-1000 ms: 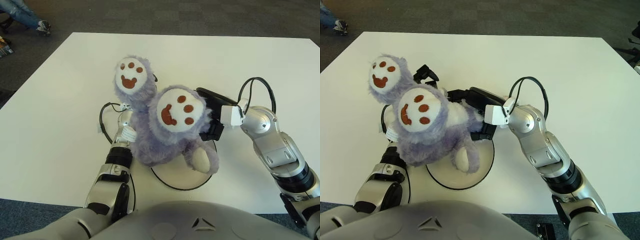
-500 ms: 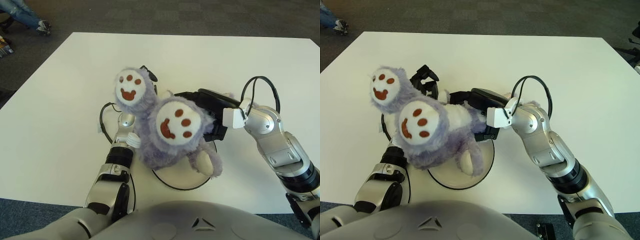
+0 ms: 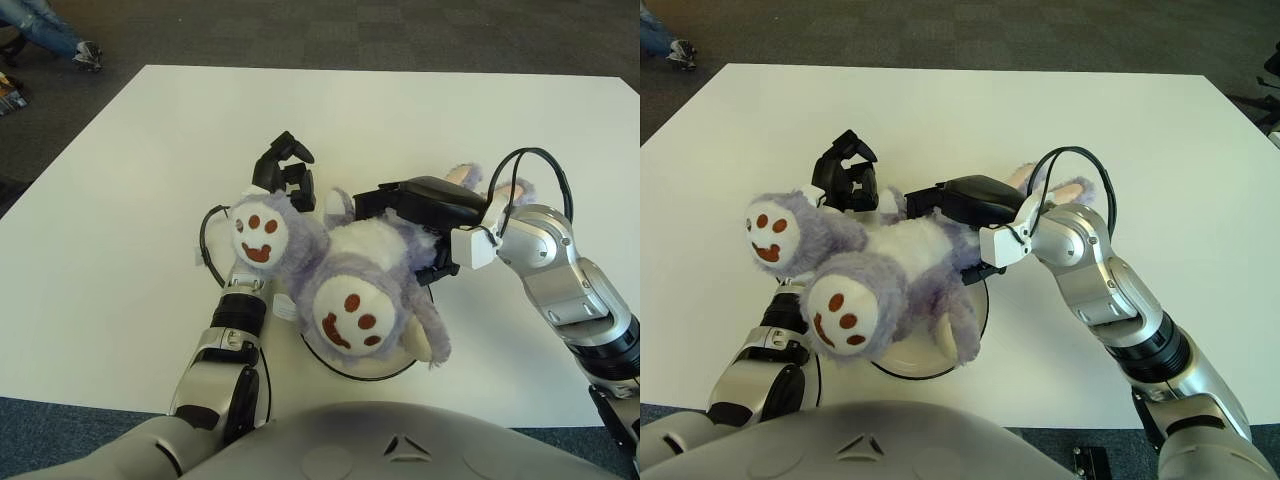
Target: Put the doll into the plate.
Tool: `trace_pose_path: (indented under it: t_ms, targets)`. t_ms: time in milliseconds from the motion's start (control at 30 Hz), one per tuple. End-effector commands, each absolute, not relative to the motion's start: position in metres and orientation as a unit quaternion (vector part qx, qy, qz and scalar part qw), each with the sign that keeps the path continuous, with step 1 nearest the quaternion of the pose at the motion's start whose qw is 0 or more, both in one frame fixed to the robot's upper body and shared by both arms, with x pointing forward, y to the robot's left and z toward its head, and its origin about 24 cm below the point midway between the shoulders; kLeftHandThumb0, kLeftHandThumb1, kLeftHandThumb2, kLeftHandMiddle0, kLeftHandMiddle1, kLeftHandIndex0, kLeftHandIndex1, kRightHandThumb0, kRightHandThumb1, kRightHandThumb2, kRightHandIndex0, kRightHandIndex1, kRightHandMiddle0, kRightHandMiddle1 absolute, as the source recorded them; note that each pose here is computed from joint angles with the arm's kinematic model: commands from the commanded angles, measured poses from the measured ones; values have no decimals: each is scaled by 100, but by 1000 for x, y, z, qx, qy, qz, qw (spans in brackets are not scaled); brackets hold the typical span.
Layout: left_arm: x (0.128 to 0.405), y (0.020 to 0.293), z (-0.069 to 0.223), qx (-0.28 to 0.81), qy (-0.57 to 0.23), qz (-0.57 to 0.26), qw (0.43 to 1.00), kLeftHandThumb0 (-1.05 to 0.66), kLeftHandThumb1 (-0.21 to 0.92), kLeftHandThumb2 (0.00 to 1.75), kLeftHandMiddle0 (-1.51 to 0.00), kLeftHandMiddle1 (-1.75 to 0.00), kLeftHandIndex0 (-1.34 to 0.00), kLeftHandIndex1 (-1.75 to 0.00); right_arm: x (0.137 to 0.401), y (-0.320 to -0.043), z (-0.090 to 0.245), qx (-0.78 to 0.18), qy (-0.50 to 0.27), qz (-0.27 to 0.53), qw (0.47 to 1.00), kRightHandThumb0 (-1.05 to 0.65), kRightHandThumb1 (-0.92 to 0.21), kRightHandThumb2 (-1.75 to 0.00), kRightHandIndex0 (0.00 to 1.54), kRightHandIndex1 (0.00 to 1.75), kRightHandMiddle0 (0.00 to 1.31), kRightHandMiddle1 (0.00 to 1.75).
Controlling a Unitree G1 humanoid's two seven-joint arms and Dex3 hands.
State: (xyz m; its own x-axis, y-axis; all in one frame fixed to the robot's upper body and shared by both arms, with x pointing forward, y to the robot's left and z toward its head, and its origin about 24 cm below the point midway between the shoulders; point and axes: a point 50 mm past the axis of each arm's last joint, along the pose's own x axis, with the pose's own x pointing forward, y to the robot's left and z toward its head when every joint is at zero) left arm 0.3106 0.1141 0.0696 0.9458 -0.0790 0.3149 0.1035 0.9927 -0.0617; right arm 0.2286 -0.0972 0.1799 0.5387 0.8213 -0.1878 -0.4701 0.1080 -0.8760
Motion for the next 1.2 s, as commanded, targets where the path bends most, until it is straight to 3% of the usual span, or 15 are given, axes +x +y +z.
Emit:
trace_pose_path:
  t_ms: [0,100,133,200,367,900,1067,1167]
  targets:
    - [299,113,44,-47,-112,-40,992,-49,29,135,-129,-175,-63,-175,231,-100,186,-505,-191,446,714,-1,-60,-86,42,175,45,139]
    - [299,114,44,-45,-111,-40,992,-49,29,135,-128,-175,-63,-175,232,-101,185,-506,-193,453,708,-1,-69,-75,35,175,37,143]
    - [299,114,44,-46,-111,-40,992,-49,29,135,-128,-175,-63,-175,232,-102,185,-506,-192,455,707,-11,-65,-77,28,174,30,145]
    - [299,114,44,-46,-110,-40,992,-49,29,135,-128,-175,-63,-175,232,-103,185,-506,-192,458,705,-35,-44,-95,13,171,16,147]
    - [299,113,44,-47,-110,-39,992,-49,29,134,-128,-175,-63,-175,233,-104,185,-505,-189,465,702,-50,-31,-108,5,157,5,145]
    - [298,113,44,-68,-118,-42,990,-49,29,135,-127,-175,-64,-175,234,-108,185,-489,-200,469,708,-58,-27,-107,2,125,0,130]
    - [298,112,45,-67,-123,-40,989,-49,28,136,-127,-175,-64,-175,234,-110,186,-486,-202,468,710,-59,-27,-106,0,111,0,122]
    - [298,112,45,-65,-127,-39,989,-49,28,136,-127,-175,-64,-175,234,-110,187,-483,-206,467,711,-60,-28,-104,0,94,0,114]
